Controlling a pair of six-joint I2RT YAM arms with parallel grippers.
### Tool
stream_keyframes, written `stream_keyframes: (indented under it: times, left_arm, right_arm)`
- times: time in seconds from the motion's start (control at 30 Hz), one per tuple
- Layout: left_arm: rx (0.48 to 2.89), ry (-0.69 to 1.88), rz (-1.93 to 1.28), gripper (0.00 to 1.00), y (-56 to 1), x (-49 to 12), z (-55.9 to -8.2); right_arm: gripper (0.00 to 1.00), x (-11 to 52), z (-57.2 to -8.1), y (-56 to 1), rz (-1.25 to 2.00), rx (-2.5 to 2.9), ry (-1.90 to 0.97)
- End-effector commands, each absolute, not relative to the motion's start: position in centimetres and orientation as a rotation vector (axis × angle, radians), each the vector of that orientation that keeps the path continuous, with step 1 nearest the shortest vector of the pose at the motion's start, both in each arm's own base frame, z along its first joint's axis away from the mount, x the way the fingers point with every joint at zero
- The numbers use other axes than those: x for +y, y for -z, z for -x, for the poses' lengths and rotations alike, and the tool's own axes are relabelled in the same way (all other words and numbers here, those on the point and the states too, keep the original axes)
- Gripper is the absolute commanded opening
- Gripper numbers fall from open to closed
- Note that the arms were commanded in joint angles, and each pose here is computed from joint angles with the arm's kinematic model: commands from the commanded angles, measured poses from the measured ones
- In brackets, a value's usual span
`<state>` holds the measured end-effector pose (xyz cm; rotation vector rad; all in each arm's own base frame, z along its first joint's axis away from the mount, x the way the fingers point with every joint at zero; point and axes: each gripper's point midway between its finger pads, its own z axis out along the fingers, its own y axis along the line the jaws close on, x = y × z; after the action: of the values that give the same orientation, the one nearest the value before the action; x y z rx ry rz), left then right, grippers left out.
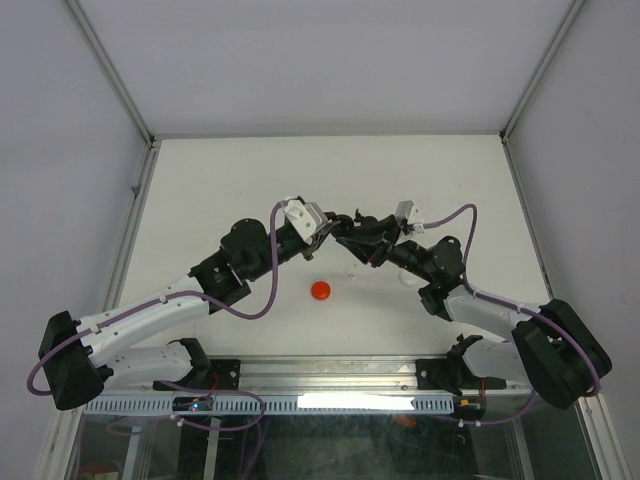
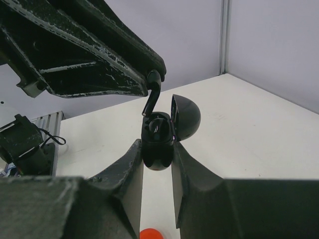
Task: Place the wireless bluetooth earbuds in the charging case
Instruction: Place the earbud in the charging case.
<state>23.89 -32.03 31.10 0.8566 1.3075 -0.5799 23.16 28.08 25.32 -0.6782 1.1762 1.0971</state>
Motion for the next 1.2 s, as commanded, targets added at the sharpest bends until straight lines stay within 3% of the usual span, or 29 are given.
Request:
stream_keyframes:
  times: [0.0, 1.17]
  left_arm:
    - [1.167, 0.605, -0.881, 0.03, -33.8, -32.5, -22.7]
    - [1.173, 0.553, -0.959, 0.05, -32.3, -32.6, -22.0]
  right_arm:
    - [0.00, 28.2, -22.6, -28.7, 0.683, 1.053, -1.113]
    - [0.00, 27.9, -22.5, -29.2, 0.672, 1.032, -1.114]
